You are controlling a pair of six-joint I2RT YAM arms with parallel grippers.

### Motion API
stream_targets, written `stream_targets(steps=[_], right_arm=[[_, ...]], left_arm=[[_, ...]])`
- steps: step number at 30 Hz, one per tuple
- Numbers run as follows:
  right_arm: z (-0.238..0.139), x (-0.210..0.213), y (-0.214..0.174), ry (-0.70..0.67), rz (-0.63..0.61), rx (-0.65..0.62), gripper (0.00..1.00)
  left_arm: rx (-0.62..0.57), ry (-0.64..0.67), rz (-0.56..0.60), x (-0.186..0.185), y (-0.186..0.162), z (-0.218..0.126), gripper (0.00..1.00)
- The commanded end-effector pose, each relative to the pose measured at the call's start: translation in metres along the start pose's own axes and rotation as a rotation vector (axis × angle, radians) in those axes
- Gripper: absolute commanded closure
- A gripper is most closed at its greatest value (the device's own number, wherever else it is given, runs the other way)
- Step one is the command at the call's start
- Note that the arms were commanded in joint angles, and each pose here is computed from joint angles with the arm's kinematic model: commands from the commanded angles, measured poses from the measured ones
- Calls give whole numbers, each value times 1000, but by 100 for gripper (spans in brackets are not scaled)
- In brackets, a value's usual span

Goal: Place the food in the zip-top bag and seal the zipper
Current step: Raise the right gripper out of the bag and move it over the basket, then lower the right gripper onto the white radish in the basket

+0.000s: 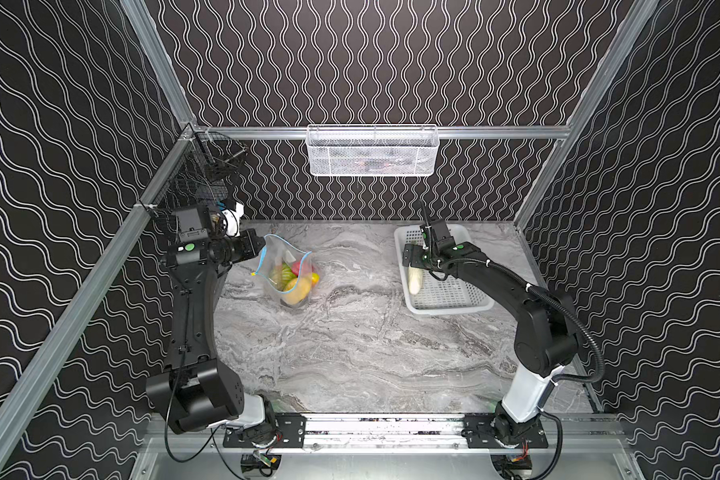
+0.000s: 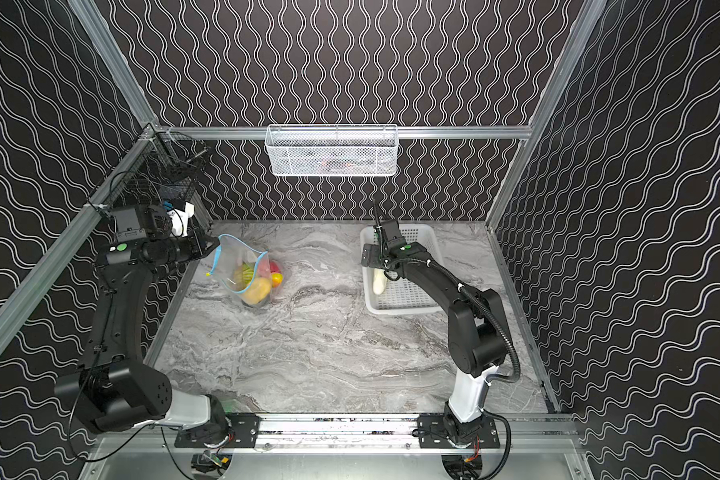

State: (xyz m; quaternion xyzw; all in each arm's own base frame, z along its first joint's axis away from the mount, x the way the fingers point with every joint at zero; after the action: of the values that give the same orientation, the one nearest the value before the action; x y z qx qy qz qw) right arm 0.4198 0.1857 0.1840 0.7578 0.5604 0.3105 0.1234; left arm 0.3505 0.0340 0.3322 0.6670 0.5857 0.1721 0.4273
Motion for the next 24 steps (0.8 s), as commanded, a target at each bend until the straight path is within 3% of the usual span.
stream_targets(steps=[1, 11, 18, 24], right_arm=[[7, -15, -9, -85, -14, 42, 4], [38, -33, -20, -208, -12, 163, 15], [53, -43, -17, -241, -13, 196, 14], [61, -38, -20, -192, -16, 246, 14]], left_arm=[[-48, -16, 26, -3, 6, -2, 100], [-68, -41, -4, -3, 11, 2, 100], [-55, -60, -38, 3, 13, 14, 100], [-47, -50, -44, 6, 11, 16, 100]])
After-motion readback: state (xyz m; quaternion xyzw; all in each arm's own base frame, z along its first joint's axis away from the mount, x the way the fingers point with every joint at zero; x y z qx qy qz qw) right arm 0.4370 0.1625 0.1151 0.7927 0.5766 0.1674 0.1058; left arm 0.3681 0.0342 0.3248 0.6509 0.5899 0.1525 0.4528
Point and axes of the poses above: each gripper's point midway between its finger pads, its own z axis out along the fingers, its own x axis along the line the jaws close on, y = z × x, the point moved 5 cm from there along -z, back along the fingers, and after that the axes turned 13 degrees about z, right-handed, at the moved point
